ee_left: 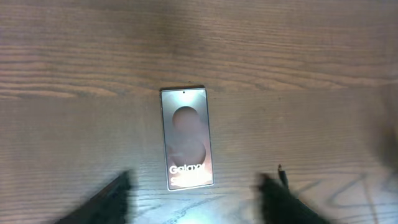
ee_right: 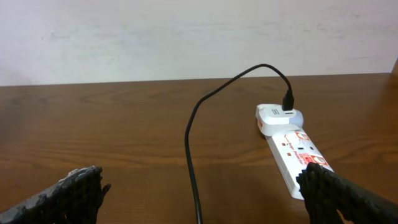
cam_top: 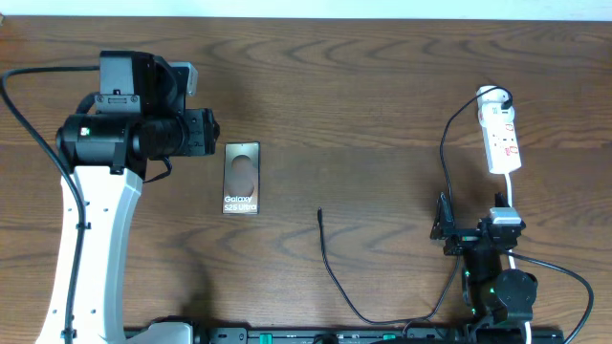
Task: Plug charger to phone and switch on socket
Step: 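Raise the left gripper and move it above the Galaxy phone box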
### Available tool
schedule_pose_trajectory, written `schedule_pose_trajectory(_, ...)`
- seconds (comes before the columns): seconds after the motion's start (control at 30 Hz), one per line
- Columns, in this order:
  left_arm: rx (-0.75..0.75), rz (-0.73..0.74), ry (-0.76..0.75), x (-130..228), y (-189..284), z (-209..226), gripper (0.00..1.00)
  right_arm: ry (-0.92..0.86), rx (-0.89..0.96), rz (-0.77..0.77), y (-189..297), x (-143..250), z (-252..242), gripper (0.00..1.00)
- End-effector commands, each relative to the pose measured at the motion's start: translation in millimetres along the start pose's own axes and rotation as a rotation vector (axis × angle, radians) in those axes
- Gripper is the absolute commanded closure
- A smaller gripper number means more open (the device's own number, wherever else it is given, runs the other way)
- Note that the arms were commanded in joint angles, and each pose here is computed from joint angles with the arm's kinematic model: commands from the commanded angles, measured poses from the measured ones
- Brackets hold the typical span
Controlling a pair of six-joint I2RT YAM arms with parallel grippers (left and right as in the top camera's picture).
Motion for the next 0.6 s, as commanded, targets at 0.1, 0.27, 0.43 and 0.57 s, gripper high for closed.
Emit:
schedule_pose_trajectory(0.1, 0.016, -0.018, 0.003, -5, 5, -4, 0.01, -0.009, 0.009, 0.003, 0, 1, -1, 0.01)
schedule_pose_trajectory(0.27, 0.017, -0.001, 0.007, -3, 1, -6, 0.01, -0.009, 0.009, 0.003, 0, 1, -1, 0.01)
schedule_pose_trajectory(0.43, -0.099, 0.080, -0.011, 6, -24, -2, 0.01, -0.009, 0.009, 0.003, 0, 1, -1, 0.01)
schedule_pose_trajectory(0.57, -0.167, 0.147, 0.007, 9, -53, 3, 0.02, -0.009, 0.009, 0.003, 0, 1, -1, 0.01)
Point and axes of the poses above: each gripper's point midway between its finger pads, its own y axis back along the fingers, its own z axis along the line the jaws close on, x = y × z, the point moved 3 cm from there along y, back along the fingers, and after that the axes turned 9 degrees about y, right-handed, at the moved point
